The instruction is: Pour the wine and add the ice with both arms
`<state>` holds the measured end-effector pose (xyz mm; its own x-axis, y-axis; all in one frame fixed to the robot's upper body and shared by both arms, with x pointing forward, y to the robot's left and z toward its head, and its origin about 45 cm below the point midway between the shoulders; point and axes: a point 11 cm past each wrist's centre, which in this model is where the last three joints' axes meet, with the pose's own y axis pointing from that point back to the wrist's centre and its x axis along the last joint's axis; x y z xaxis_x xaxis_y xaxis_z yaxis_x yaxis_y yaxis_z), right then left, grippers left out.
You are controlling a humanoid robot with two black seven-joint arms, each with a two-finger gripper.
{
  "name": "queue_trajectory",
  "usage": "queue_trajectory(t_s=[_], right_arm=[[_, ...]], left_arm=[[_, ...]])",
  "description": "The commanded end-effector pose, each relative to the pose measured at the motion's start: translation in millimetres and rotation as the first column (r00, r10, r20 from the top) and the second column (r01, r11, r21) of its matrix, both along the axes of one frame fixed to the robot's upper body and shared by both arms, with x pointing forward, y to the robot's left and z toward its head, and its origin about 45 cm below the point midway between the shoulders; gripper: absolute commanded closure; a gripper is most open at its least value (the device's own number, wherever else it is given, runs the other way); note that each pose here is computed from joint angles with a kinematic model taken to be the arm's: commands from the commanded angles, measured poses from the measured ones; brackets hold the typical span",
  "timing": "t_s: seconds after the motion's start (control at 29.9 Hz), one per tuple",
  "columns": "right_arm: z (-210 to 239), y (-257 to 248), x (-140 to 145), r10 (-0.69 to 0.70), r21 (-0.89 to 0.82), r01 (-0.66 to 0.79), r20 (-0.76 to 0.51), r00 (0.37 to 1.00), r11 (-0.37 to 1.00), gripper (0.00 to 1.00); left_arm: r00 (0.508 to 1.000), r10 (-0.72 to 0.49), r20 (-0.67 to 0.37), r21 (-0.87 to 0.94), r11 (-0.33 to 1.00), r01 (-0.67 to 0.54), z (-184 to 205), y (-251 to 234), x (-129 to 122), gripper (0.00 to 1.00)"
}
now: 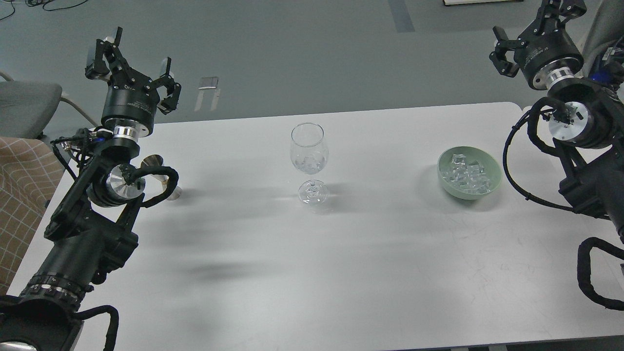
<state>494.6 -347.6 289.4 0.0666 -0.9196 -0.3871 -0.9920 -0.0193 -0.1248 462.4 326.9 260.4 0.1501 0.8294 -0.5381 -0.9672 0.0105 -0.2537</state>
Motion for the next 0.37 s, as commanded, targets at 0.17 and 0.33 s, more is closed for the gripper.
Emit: queue_trajectory(t_s=[0.17,0.33], right_arm=[[0,5,-3,0.013,0.011,-0.014,0.04,0.999,1.0,0.0],[8,8,0,0.022,0.011,-0.023,0.057,0.998,1.0,0.0]], left_arm=[[1.0,-0.003,0.005,0.004,1.0,0.003,4,-1,3,0.02],[1.0,-0.002,0.008,0.006,1.0,0.002,6,0,3,0.02]])
